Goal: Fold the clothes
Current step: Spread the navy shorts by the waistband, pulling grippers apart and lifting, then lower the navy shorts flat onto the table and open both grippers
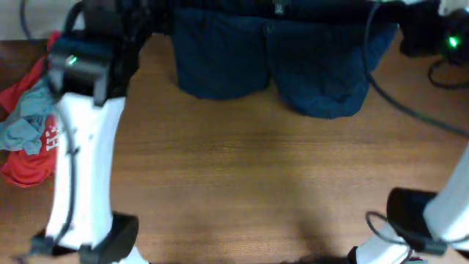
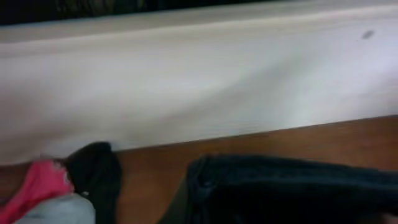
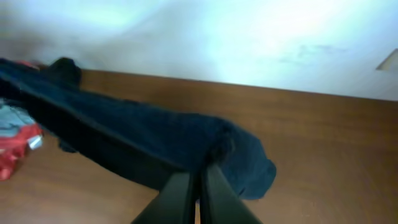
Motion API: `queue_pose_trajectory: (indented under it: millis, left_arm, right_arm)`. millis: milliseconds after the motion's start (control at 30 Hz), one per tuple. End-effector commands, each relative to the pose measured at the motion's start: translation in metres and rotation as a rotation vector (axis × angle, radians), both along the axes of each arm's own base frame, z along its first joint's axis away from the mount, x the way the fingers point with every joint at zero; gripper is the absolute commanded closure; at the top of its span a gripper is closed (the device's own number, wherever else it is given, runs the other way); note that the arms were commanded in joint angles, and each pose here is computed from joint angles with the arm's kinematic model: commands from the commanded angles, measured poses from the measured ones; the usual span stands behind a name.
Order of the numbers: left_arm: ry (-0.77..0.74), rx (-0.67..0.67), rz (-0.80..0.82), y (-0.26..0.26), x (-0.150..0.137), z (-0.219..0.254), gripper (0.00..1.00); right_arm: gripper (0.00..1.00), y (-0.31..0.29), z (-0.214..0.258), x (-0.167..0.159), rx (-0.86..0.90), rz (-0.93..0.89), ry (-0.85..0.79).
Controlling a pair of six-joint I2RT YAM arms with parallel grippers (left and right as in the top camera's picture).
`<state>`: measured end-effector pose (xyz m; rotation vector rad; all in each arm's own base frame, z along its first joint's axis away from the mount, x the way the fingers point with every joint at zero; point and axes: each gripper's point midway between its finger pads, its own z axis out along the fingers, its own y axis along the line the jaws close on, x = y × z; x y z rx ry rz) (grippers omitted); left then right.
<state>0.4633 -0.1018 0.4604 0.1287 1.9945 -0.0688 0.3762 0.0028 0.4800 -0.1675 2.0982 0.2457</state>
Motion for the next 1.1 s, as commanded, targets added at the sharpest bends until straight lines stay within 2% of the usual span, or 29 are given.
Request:
queue_pose_trajectory:
  millis: [0,267,433,533,667,900,933,1067]
  left_arm:
    - [-0.131,-0.022,0.036,0.024,-0.071,0.066,0.99]
    - [-0.097,-0.015,-0.031,0.025,-0.154,0.075,0.99]
    - [-0.011,-0.033,-0.017,0.031,-0.175,0.058,0.99]
    - [0.032,-0.018,-0.015,0.028,-0.167,0.046,0.99]
    - [0.091,0.011,0.007,0.023,-0.142,0.026,0.99]
    - [0.261,0.060,0.085,0.011,-0.080,-0.037,0.99]
    - [0.308,0.059,0.099,0.005,-0.063,-0.057,0.99]
    - [0.366,0.075,0.110,-0.007,-0.026,-0.094,0.99]
  right_arm:
    - [0.96,-0.002,0.034,-0.053,-0.033,-0.043,-0.089]
    - [0.96,0.009,0.053,-0.114,0.024,-0.078,-0.130]
    - [0.96,0.015,0.068,-0.143,0.042,-0.090,-0.190]
    - [0.96,0.015,0.065,-0.143,0.049,-0.092,-0.175]
    - [0.96,0.011,0.036,-0.123,0.065,-0.097,-0.049]
    - [0.96,-0.004,-0.070,-0.069,0.085,-0.122,0.341]
    - [0.96,-0.007,-0.094,-0.052,0.093,-0.124,0.404]
    - [0.96,-0.015,-0.135,-0.012,0.097,-0.123,0.447]
